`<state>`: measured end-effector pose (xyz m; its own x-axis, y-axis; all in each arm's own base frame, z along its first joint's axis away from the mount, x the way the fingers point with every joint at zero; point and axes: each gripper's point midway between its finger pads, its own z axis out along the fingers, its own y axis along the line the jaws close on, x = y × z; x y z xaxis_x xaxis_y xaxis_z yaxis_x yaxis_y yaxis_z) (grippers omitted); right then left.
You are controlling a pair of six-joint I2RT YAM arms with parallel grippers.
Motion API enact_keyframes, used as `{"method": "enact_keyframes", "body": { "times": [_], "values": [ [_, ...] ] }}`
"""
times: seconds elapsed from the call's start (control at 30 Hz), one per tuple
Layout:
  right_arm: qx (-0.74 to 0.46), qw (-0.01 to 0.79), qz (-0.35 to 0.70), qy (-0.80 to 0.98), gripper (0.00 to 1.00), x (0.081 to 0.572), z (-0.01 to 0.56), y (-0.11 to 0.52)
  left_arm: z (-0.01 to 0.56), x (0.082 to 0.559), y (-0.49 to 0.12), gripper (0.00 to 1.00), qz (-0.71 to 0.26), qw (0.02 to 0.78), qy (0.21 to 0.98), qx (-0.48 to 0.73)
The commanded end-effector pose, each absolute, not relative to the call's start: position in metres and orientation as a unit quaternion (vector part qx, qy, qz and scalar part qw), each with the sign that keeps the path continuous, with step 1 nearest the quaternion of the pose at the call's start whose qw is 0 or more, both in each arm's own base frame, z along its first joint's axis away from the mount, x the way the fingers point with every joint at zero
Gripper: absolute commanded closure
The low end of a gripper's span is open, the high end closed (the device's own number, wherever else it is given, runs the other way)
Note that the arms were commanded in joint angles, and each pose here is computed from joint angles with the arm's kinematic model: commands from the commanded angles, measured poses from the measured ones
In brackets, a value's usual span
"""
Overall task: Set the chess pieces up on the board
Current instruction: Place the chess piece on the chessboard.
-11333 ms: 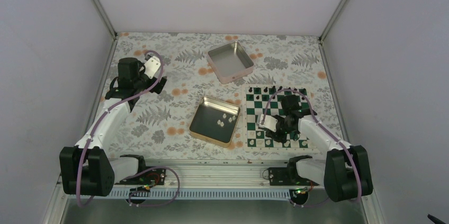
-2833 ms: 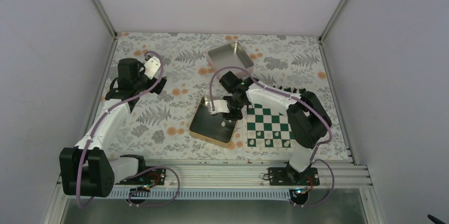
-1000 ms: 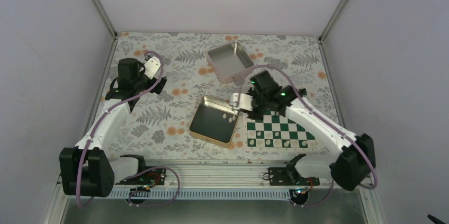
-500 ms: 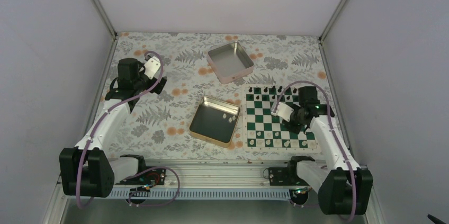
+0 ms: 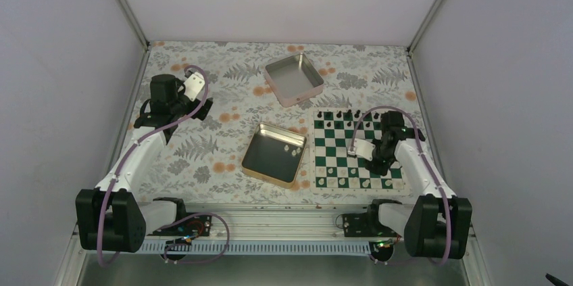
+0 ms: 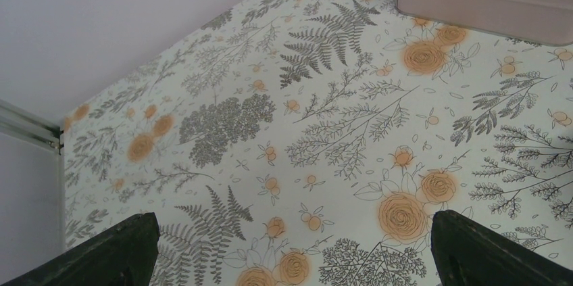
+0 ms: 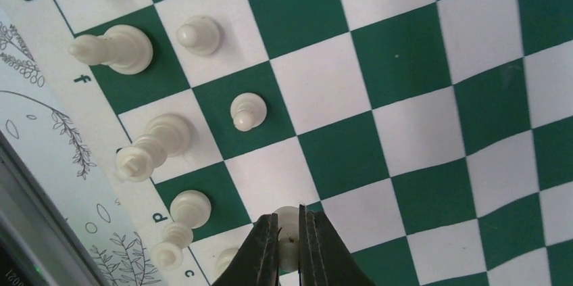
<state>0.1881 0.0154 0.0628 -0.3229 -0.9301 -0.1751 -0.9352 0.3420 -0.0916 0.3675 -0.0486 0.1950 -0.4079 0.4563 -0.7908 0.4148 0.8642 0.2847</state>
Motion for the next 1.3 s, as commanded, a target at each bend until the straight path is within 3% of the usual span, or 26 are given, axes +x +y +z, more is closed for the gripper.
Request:
{"method": "enact_keyframes", "body": {
  "times": [0.0,1.27],
  "values": [
    [-0.591,0.075,0.012,0.803,0.96,0.185,0.062,0.012,0.199,0.367,-0.051,0.0,0.017,0.486,0.833,0.262],
    [-0.611,0.069,0.062,0.786,0.96,0.177,0.027,0.027,0.197,0.368,-0.052,0.0,0.014,0.482,0.836,0.263]
  ]
}}
